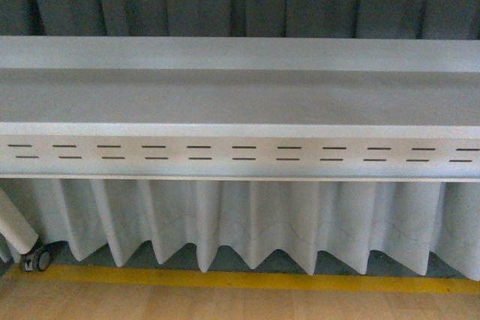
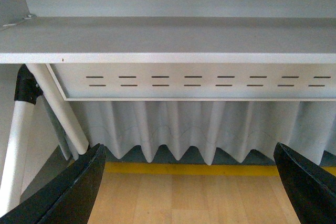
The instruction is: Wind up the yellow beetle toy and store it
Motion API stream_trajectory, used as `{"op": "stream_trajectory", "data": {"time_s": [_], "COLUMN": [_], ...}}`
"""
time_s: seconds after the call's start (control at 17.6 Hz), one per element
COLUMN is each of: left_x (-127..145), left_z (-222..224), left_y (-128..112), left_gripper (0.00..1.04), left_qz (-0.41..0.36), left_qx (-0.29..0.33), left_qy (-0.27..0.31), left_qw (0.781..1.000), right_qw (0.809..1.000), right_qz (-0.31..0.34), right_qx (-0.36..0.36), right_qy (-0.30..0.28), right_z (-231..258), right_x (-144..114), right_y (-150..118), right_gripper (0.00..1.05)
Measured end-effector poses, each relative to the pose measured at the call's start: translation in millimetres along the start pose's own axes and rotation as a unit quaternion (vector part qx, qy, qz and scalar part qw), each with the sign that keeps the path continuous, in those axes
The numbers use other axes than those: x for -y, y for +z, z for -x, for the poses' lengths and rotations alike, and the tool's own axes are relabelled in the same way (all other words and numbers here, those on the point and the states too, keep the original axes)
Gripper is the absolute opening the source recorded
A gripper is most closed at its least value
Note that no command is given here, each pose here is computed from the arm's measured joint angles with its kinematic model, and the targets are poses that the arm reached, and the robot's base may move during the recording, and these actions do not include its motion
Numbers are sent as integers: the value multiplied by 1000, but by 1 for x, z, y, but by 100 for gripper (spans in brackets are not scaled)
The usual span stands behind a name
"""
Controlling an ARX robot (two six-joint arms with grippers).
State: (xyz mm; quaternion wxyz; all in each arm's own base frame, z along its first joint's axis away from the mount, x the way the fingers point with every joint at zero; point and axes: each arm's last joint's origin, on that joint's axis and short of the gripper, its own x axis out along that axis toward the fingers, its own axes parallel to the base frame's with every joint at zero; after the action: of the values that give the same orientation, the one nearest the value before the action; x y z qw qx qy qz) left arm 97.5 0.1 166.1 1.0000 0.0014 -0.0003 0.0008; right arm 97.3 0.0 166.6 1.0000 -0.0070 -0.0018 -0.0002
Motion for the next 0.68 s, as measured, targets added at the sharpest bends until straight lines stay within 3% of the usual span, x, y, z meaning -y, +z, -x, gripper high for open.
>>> {"op": "stream_trajectory", "data": {"time_s": [0.68], "left_x": [0], "left_z": [0], "left_y": [0], "left_gripper": [98], "left_qz": [0], "left_qx": [0], "left_qy": [0], "left_qw": [1000], "right_qw": [1000], "right_qz": [0], "right_qx": [0], "right_qy": [0], "right_z": [0], "right_x": [0], "right_y": [0], "right_gripper": [98]}}
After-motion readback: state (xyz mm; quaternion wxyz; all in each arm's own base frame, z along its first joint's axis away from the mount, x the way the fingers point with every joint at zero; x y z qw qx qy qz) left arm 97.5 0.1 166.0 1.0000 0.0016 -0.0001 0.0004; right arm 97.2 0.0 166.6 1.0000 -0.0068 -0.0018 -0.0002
